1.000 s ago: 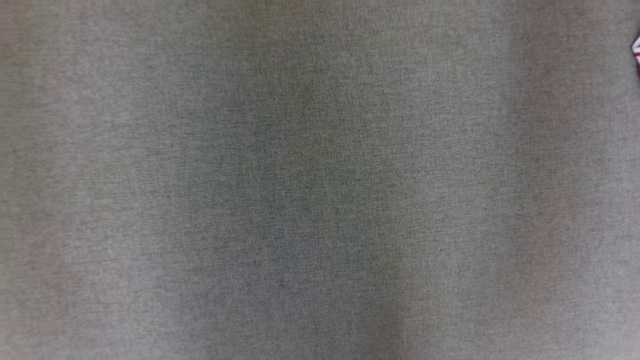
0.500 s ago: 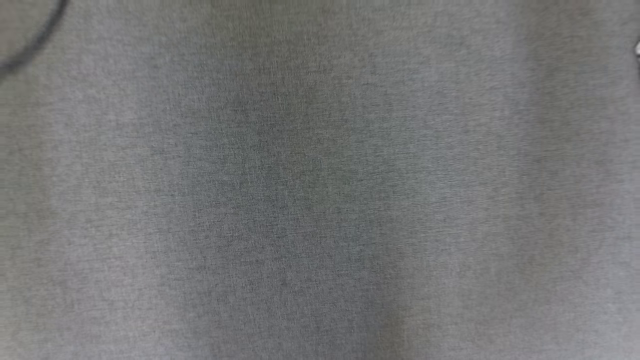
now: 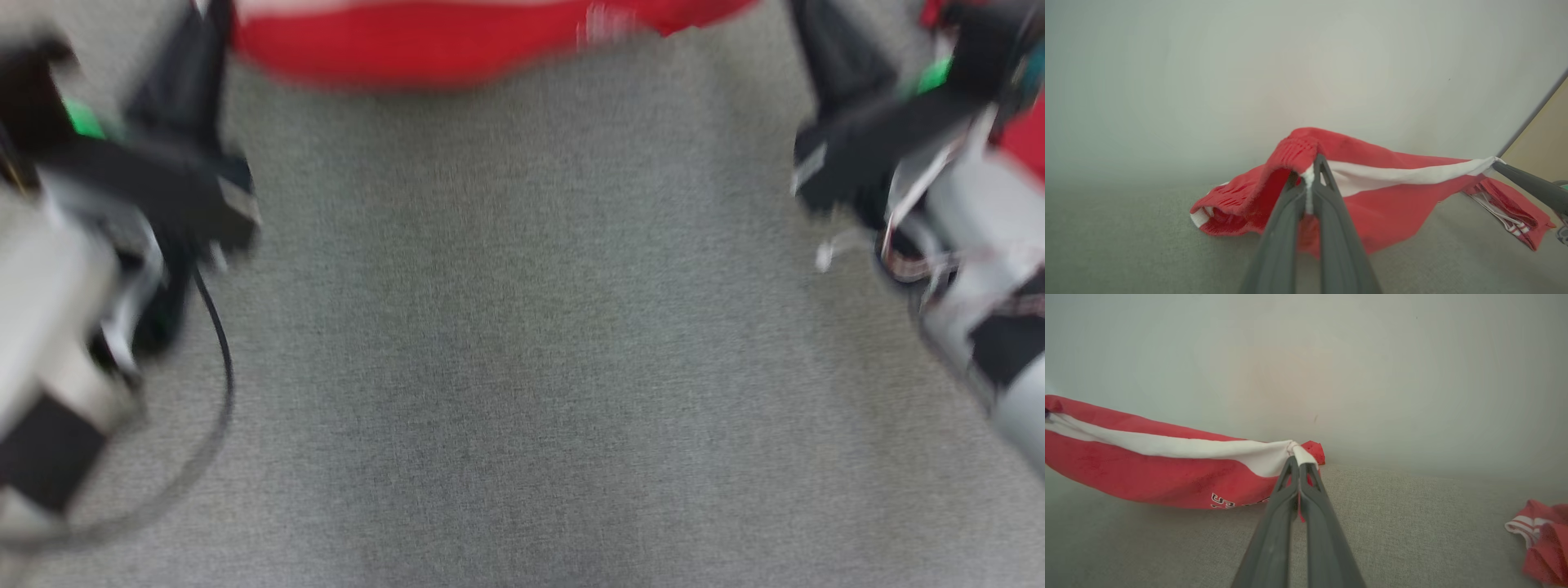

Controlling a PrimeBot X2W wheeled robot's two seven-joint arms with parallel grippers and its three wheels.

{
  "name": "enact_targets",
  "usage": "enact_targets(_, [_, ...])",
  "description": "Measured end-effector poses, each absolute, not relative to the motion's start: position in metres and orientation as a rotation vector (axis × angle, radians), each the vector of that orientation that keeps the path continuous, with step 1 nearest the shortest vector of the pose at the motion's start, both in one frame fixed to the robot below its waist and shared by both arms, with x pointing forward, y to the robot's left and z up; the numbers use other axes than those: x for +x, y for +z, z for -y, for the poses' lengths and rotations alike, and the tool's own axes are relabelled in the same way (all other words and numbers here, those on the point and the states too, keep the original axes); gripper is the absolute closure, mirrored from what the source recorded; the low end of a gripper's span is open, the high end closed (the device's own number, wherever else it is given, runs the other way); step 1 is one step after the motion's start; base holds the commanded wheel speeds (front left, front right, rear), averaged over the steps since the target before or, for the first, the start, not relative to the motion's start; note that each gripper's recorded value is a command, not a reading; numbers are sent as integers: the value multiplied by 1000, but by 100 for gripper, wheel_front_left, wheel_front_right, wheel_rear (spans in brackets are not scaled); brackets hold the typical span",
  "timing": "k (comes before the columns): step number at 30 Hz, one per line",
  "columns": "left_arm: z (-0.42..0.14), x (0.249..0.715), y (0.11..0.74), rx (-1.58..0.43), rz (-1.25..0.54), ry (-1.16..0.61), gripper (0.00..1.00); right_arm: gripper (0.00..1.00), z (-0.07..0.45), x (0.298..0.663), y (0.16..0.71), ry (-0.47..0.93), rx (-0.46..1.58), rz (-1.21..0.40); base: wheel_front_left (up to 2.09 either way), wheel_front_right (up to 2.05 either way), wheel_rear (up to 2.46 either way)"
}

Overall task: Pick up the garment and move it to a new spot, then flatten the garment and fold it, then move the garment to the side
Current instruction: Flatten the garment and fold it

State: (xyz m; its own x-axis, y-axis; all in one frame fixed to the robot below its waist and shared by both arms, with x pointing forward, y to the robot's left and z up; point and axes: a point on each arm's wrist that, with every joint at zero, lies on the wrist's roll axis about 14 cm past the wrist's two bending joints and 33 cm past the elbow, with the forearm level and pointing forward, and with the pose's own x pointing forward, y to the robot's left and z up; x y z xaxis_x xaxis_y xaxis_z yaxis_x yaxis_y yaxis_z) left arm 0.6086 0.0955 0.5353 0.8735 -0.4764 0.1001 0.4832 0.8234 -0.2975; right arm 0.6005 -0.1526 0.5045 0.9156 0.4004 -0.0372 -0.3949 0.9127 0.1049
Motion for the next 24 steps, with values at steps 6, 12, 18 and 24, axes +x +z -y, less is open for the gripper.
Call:
enact_targets(6, [-92, 539, 517, -422, -34, -474, 100, 100, 166, 541, 484, 397, 138, -127, 0, 0, 0])
enact_targets(12, [-89, 469, 485, -495, -121, -421, 100, 100, 172, 480, 463, 396, 174, -211, 0, 0, 0])
enact_targets(18, [-98, 423, 466, -512, -178, -382, 100, 100, 181, 434, 456, 376, 192, -253, 0, 0, 0])
enact_targets(24, [-111, 397, 459, -514, -198, -342, 100, 100, 182, 392, 452, 356, 233, -299, 0, 0, 0])
